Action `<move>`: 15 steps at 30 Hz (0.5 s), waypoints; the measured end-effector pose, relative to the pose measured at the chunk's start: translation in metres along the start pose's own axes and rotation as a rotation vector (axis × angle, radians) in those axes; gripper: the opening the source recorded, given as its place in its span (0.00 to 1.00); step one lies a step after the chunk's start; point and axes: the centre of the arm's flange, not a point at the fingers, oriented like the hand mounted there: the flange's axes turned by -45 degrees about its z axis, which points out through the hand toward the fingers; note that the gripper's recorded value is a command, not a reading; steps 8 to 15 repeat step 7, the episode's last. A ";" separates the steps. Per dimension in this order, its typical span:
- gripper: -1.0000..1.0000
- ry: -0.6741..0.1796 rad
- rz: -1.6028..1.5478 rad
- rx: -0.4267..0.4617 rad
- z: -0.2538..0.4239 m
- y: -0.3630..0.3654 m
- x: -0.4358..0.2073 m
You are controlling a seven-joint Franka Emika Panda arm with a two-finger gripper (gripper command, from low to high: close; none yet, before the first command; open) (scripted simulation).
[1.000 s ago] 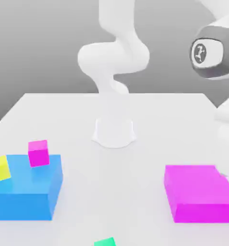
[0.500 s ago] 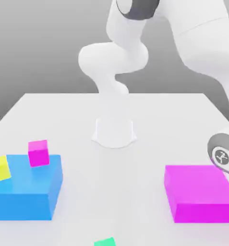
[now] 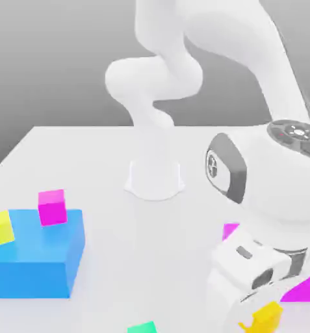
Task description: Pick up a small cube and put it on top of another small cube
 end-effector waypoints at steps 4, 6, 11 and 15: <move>1.00 0.003 0.157 0.005 0.041 0.076 -0.041; 1.00 0.003 0.157 0.005 0.041 0.076 -0.041; 1.00 0.003 0.157 0.005 0.041 0.076 -0.041; 1.00 0.003 0.157 0.005 0.041 0.076 -0.041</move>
